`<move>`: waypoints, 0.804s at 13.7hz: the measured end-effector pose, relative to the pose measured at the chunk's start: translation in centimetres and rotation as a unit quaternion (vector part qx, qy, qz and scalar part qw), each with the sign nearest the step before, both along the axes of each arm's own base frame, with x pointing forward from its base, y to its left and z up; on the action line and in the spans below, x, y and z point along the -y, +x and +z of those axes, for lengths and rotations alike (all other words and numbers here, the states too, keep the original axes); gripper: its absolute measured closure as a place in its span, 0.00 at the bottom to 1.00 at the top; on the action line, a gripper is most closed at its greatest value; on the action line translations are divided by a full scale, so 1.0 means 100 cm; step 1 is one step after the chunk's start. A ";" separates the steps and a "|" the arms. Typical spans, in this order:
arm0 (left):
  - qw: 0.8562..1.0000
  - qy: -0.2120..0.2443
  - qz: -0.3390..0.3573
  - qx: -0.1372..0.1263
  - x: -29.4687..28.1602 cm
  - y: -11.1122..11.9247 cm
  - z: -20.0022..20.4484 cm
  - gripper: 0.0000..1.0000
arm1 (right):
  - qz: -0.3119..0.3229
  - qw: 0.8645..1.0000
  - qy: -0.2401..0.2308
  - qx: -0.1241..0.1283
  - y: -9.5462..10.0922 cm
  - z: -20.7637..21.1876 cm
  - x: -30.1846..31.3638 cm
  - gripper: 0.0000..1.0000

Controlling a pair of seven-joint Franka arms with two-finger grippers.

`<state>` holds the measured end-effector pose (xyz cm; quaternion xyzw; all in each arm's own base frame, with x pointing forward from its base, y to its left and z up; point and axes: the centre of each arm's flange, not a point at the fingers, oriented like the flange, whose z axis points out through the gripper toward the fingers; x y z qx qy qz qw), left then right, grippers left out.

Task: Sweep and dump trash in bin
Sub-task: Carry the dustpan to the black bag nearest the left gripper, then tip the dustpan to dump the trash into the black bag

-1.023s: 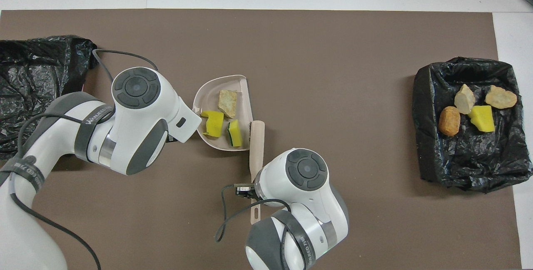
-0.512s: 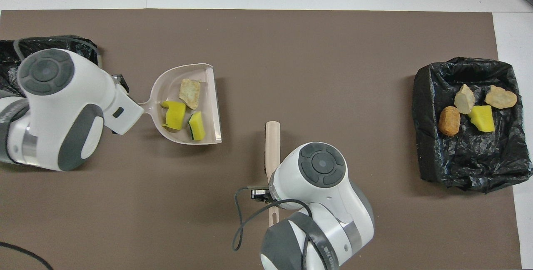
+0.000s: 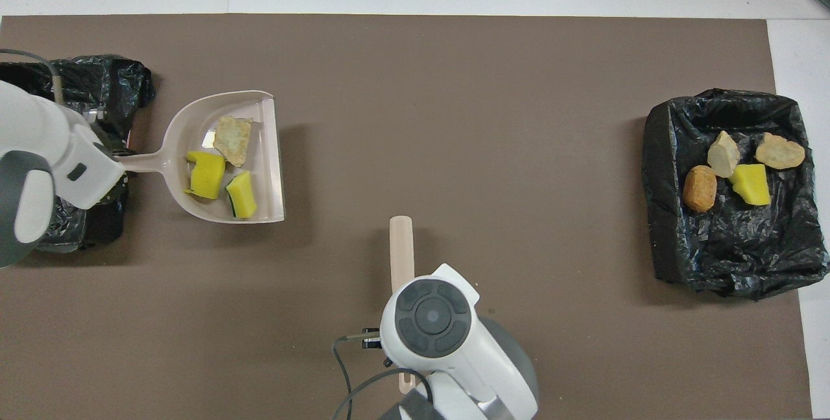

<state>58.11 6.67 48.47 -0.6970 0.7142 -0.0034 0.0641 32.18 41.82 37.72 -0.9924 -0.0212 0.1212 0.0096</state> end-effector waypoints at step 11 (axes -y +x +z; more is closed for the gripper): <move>0.995 0.093 -0.028 0.035 -0.206 -0.010 0.089 0.69 | -0.030 0.999 -0.006 0.023 -0.060 -0.041 -0.014 0.74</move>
